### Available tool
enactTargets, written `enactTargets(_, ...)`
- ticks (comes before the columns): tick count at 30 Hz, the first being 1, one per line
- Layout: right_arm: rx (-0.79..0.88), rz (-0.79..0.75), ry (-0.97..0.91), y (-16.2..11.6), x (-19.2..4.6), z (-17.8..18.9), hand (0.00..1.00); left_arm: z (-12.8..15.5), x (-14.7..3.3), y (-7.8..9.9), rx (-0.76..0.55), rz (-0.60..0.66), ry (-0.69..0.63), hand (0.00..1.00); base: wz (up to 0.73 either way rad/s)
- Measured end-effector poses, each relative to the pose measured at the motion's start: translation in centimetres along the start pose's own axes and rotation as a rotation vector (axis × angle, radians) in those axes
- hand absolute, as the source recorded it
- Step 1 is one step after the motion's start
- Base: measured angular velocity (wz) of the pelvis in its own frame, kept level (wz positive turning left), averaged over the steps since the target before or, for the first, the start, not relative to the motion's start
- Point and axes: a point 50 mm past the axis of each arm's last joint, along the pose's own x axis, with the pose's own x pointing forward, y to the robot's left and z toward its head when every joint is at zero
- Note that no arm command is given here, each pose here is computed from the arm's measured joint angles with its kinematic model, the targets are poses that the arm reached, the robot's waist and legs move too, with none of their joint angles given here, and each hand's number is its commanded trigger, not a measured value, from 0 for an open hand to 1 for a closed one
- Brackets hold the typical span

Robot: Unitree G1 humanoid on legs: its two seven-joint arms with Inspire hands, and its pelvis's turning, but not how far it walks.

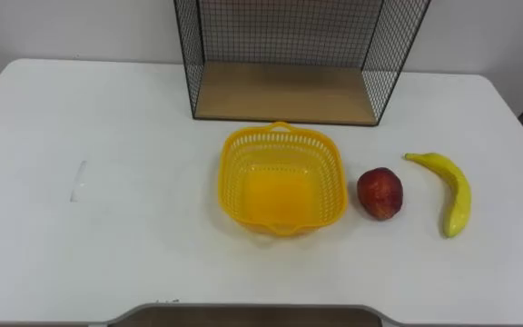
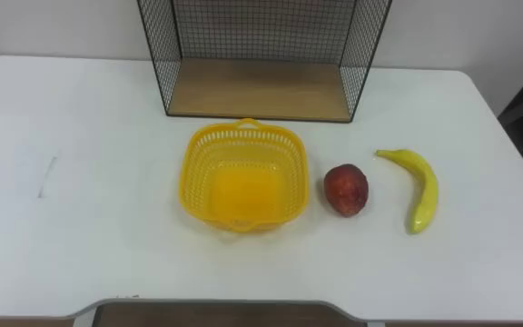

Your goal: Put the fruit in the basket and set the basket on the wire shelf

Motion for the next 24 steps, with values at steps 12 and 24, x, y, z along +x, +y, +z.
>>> enactTargets(12, -0.006, 0.012, -0.002, -0.03, 0.01, 0.14, 0.0, 0.6, 0.08, 0.54, -0.003, 0.022, -0.016, 0.0, 0.0)
enactTargets(24, 0.06, -0.014, 0.012, -0.17, -0.06, -0.41, 0.0, 0.16, 0.03, 0.89, -0.01, 0.092, -0.004, 0.0, 0.0)
